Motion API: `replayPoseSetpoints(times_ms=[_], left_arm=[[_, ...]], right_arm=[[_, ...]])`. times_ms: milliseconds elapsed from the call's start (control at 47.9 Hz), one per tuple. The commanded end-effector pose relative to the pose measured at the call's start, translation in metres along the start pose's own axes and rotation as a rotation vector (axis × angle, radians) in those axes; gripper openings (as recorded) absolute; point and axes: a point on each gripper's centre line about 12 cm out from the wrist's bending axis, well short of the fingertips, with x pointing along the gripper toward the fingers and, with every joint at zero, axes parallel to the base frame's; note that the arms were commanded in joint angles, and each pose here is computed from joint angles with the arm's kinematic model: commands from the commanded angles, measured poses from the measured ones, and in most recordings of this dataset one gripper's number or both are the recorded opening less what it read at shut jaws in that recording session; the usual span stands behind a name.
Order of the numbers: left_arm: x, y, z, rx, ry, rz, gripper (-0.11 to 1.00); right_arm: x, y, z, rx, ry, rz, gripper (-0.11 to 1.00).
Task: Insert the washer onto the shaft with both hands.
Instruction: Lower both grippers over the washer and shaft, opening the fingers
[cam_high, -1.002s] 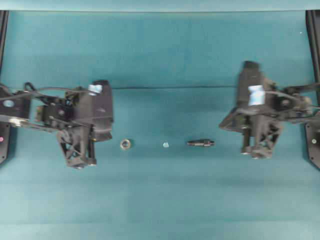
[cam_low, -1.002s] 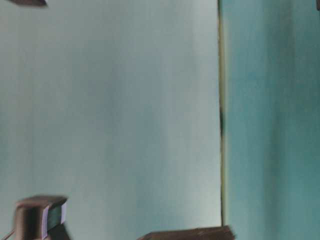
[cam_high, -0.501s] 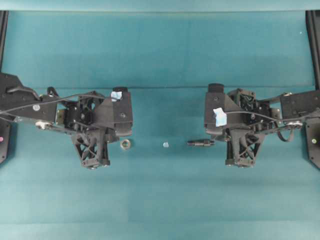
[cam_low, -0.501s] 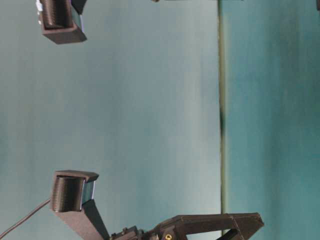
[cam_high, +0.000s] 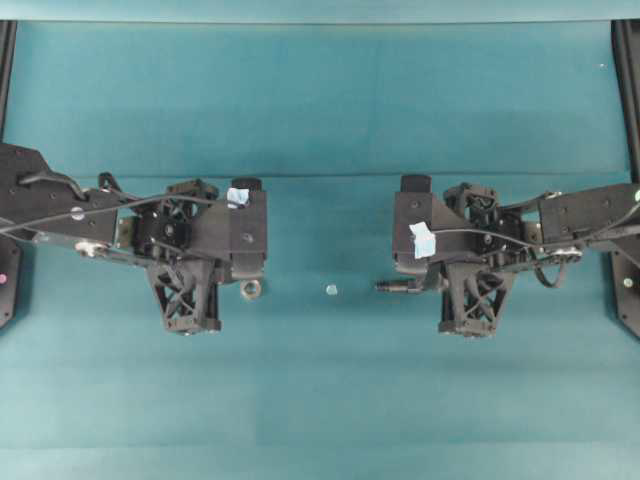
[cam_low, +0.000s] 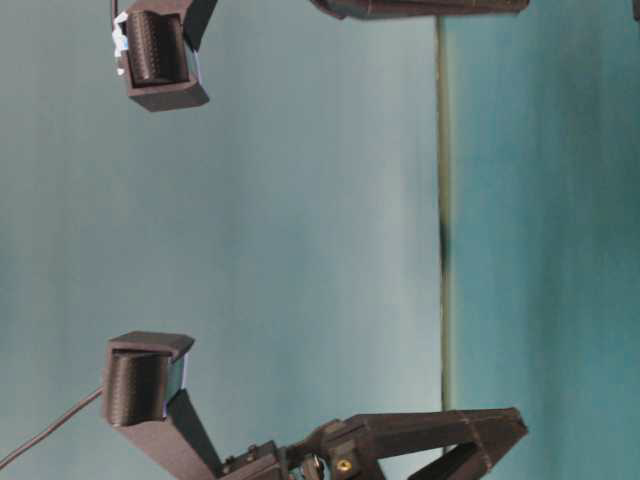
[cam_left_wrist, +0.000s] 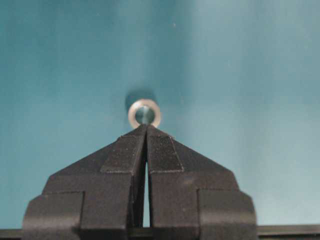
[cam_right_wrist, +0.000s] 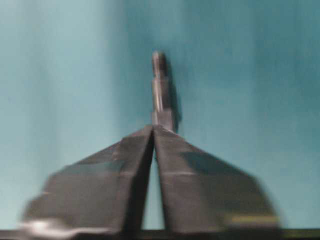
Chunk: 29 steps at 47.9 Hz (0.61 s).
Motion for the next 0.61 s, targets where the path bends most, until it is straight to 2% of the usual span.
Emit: replayPoseSetpoints(times_ms=[0,84,230,313,355,585], left_arm=[[0.000,0.000,0.004,0.001,-0.015,0.000,0.10],[0.004,0.000,0.003,-0.002,-0.011,0.001,0.30],[0.011,0.002,0.001,-0.031,-0.002,0.003,0.76],[0.013,0.002,-0.001,-0.038,0.004,0.003,0.94],[0.014,0.002,-0.001,-0.037,0.003,0.003,0.95],[0.023,0.002,-0.004,-0.037,-0.011,0.001,0.92]], right_arm=[[-0.002,0.001,0.006,-0.004,-0.023,0.002,0.09],[0.002,0.000,0.004,-0.001,-0.011,0.001,0.28],[0.010,0.000,0.000,0.003,0.020,-0.003,0.71],[0.013,0.000,-0.001,-0.001,0.027,-0.004,0.90],[0.014,0.000,-0.001,-0.003,0.029,-0.004,0.93],[0.024,0.001,-0.002,-0.009,0.035,-0.004,0.89]])
